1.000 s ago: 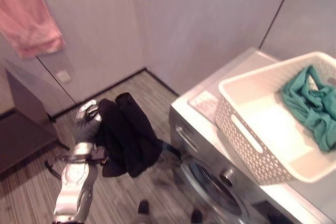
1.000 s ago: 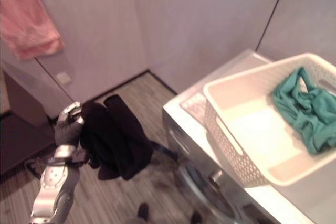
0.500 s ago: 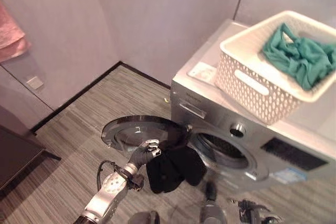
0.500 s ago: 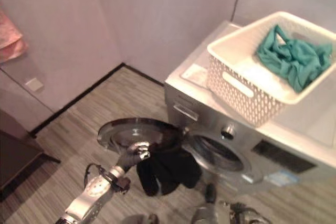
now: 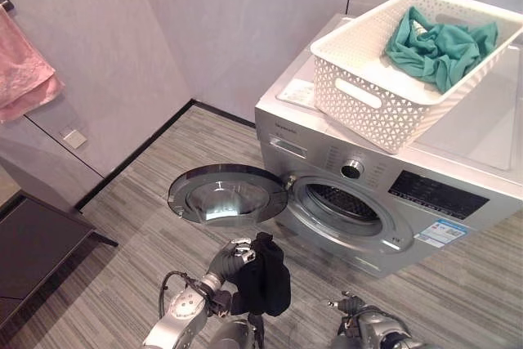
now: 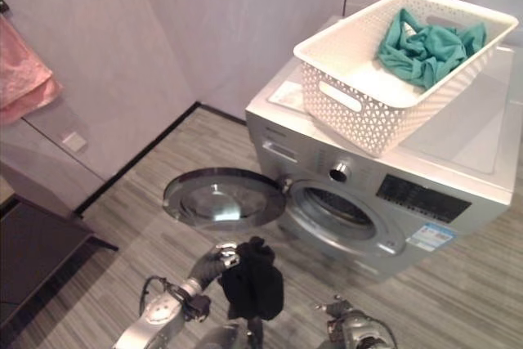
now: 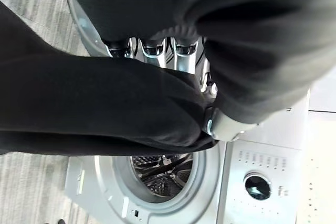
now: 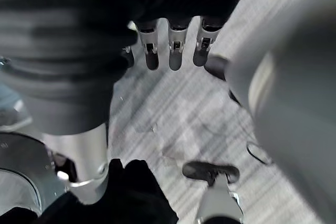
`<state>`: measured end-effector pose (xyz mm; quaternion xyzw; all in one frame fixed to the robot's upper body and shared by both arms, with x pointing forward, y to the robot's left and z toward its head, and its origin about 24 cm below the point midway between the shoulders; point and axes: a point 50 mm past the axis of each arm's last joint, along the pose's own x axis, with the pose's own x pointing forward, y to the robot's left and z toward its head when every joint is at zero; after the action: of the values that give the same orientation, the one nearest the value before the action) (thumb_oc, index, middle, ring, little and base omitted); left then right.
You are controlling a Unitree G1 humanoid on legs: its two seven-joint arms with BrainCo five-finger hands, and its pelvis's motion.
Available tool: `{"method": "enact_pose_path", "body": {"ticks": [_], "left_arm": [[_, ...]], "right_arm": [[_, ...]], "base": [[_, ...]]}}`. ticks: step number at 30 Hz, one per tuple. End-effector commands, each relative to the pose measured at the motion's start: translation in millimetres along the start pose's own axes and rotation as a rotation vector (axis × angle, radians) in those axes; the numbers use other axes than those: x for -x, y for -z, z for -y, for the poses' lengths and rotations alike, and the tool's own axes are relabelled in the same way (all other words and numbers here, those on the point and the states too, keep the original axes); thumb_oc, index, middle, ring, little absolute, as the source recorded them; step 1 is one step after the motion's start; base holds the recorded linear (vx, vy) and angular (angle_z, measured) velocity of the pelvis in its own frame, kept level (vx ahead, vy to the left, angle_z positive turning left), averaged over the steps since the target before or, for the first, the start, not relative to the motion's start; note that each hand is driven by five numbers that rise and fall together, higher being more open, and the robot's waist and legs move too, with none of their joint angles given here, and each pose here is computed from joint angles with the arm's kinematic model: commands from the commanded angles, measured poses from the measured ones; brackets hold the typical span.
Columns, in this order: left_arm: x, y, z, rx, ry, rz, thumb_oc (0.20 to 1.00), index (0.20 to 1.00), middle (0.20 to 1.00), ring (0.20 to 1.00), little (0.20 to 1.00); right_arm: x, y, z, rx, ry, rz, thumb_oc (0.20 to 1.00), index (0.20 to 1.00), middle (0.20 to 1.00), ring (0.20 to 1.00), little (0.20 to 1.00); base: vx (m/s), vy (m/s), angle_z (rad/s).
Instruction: Grab the laundry basket,head to the washer,open it,put in the laundry and shut it.
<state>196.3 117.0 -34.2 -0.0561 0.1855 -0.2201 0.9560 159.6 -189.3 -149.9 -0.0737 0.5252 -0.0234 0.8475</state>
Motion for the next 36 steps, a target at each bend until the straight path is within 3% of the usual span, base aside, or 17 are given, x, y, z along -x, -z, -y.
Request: {"method": "enact_pose_path", "body": {"ticks": [1,7,12,23,29,36], "left_arm": [[-14.3,-50.4,8.8,0.002,0.050,0.236,0.200,0.200,0.200,0.200,0.200],[-40.5,-80.8,34.5,-0.024,0.139,0.329,0.200,0.200,0.200,0.200,0.200],[-60.5,-107.7,58.0,-0.077,0.193,0.402,0.200,0.200,0.200,0.200,0.200],[-79.7,-183.9,110.5,-0.124,0.305,0.630,0.200,0.200,0.200,0.200,0.200],[-80.9,-230.0,144.8,-0.027,0.337,0.757,0.200,0.200,0.200,0.200,0.200],[-72.0,-252.3,159.2,-0.007,0.385,0.831,0.200,0.200,0.200,0.200,0.200]], "right_arm": [[-0.2,-48.8,-18.3,-0.083,-0.051,0.163,1.000,1.000,1.000,1.000,1.000],[5.9,-80.7,-47.3,-0.271,-0.158,0.273,1.000,1.000,1.000,1.000,1.000],[10.4,-110.2,-49.8,-0.399,-0.163,0.345,1.000,1.000,1.000,1.000,1.000],[37.8,-211.6,-24.2,-0.626,-0.101,0.587,1.000,1.000,1.000,1.000,1.000],[76.6,-281.2,-20.7,-0.697,-0.109,0.758,1.000,1.000,1.000,1.000,1.000],[113.0,-327.7,25.2,-0.841,-0.029,0.895,1.000,1.000,1.000,1.000,1.000]], "base": [[-0.24,0.026,0.08],[-0.19,0.008,-0.04],[-0.07,0.003,0.10],[0.00,0.027,0.08],[0.00,0.023,0.00],[0.01,0.028,0.02]]}}
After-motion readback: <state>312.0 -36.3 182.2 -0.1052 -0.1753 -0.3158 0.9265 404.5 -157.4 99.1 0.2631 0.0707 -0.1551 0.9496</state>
